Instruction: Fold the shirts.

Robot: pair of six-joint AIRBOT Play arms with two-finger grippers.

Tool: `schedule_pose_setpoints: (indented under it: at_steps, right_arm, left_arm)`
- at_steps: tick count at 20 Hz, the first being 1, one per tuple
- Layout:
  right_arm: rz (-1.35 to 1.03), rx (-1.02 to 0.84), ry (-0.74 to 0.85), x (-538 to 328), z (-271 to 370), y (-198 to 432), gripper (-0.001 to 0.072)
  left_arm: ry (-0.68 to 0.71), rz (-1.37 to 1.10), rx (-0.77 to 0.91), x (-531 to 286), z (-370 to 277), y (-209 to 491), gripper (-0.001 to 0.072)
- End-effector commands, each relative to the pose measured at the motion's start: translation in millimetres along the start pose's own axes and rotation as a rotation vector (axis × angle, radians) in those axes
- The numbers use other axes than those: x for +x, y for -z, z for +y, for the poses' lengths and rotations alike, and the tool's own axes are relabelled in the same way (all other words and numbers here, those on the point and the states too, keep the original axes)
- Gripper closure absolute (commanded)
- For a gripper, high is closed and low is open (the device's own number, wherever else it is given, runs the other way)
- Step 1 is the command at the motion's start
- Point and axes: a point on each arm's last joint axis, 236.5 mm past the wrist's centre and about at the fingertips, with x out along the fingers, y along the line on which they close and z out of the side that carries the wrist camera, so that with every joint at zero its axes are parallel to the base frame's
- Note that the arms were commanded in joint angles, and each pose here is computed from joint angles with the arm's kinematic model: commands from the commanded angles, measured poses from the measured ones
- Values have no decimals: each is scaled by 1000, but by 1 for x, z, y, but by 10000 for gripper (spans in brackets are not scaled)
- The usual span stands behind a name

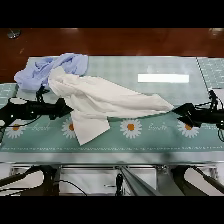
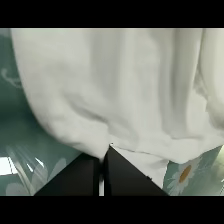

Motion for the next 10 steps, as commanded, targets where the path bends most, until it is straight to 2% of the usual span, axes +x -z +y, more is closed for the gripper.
schedule_pose_setpoints:
  at_steps: [1, 5, 10]
  right_arm:
    - [-25, 42, 15, 5, -7, -16, 93]
    - [2, 83, -12, 18, -8, -39, 93]
    - [129, 17, -6, 61, 8, -38, 93]
  left_arm:
    - [18, -20, 39, -5, -14, -13, 679]
    - [27, 0, 47, -6, -18, -9, 679]
    - [29, 1, 46, -6, -18, -9, 679]
